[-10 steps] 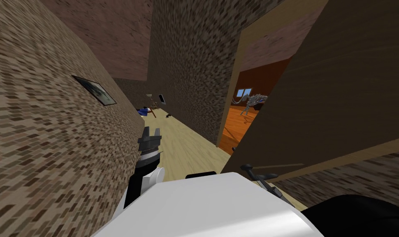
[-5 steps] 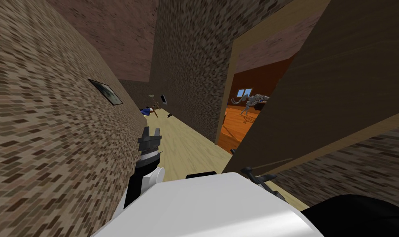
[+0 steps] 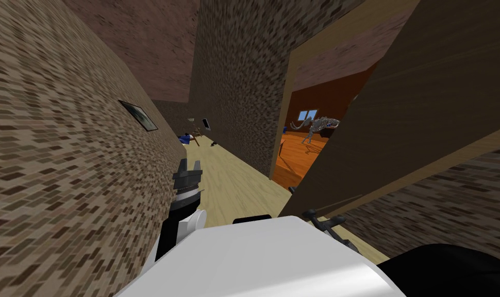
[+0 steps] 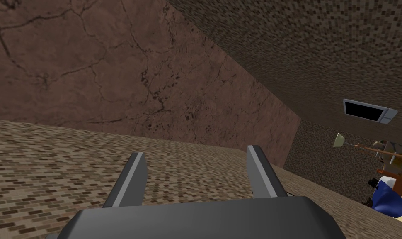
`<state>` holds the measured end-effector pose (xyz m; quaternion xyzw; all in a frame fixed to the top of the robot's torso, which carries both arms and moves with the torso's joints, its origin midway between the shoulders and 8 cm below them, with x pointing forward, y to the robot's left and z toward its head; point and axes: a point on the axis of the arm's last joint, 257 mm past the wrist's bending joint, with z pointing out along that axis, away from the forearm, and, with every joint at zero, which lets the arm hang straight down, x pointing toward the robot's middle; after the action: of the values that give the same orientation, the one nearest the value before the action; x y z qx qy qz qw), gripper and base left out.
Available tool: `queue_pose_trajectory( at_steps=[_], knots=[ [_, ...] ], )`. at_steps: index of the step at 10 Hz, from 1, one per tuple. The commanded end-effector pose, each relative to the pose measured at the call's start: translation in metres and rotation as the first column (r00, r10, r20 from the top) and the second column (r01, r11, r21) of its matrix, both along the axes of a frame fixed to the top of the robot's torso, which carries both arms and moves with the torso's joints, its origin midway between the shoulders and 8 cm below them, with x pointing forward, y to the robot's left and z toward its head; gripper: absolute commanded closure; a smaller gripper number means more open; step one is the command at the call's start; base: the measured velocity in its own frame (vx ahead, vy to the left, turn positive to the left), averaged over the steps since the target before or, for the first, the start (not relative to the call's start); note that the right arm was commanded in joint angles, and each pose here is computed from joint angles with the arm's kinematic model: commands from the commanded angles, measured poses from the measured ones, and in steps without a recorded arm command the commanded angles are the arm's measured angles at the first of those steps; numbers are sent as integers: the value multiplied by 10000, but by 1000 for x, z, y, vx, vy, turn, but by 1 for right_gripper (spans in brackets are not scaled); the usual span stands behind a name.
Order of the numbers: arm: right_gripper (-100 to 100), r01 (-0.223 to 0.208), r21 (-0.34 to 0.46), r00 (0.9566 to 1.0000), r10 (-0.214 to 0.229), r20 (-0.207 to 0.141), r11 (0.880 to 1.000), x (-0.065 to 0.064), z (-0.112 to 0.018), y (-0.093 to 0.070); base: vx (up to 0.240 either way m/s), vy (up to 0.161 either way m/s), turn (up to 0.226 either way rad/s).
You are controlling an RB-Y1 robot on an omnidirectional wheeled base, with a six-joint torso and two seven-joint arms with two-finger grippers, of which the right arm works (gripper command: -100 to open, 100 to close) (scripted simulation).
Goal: Pull the door open
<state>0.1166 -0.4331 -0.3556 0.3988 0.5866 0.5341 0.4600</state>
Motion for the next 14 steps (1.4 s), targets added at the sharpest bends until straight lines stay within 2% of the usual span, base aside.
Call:
queue_pose_trajectory(
  at_steps=[1, 8, 9, 12, 14],
  knots=[
    [100, -89, 105, 9999, 90, -68, 9999, -5, -2, 6, -44, 0, -12],
    [100, -89, 105, 9999, 90, -68, 9999, -5, -2, 6, 5, 2, -7],
    [100, 134, -13, 9997, -134, -189, 9999, -1, -3, -3, 133, -17, 93],
    [100, 378, -44, 9978, -380, -544, 9993, -4, -11, -9, 202, 10, 54],
    [100, 493, -56, 9963, -496, -705, 9988, -6, -15, -11, 69, 9, 42]
  ],
)
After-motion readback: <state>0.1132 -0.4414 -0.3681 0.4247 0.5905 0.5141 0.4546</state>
